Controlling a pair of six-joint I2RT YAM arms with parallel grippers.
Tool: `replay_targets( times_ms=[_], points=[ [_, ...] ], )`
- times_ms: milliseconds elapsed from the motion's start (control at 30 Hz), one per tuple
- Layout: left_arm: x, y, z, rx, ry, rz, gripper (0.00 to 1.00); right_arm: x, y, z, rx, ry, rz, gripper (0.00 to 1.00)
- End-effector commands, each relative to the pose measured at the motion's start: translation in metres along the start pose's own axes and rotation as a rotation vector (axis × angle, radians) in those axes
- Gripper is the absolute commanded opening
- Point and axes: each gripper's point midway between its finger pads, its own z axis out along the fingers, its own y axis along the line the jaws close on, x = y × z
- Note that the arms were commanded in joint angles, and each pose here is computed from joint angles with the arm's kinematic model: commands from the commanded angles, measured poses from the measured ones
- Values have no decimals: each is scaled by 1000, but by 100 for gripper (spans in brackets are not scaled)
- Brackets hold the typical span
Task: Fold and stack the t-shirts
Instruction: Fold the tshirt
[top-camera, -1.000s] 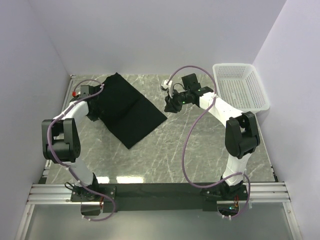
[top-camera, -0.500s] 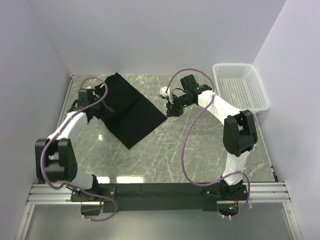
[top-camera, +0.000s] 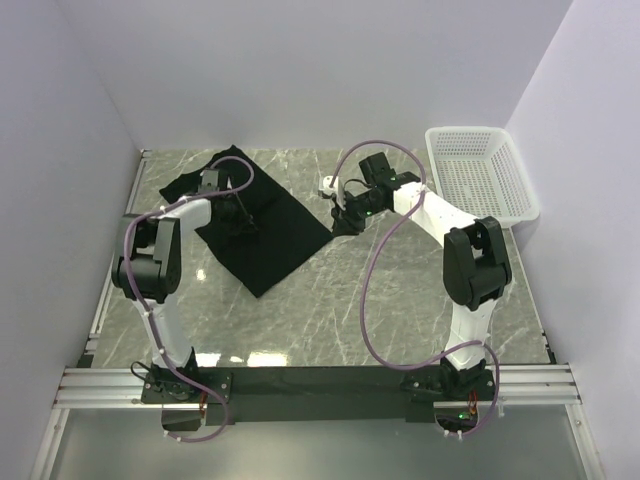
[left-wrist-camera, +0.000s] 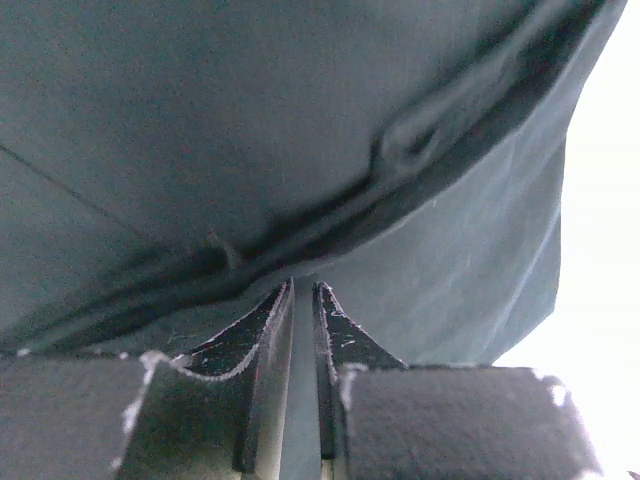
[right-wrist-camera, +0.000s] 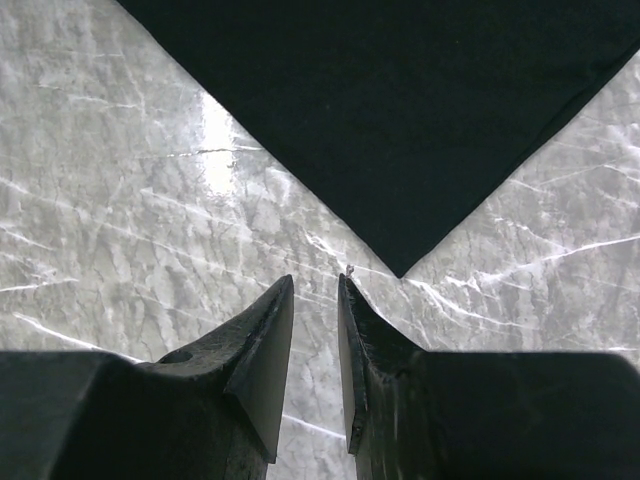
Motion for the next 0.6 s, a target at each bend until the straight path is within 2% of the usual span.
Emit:
replay_targets(
  times_ms=[0,400,500,567],
  points=[
    [-32,5,-3,-63,-90,-36,18,-15,0,-12,38,-31,-35,32],
    [-68,36,2,-173,-132,-77,22,-13,-8,-11,54,-10,-23,31],
    [-86,20,-17,-125,-206,-21,32,-11,-8,-12,40,5,-81,31],
    [-98,2,-44,-77,-269,31,41,-9,-8,-13,18,27,-156,34]
  ],
)
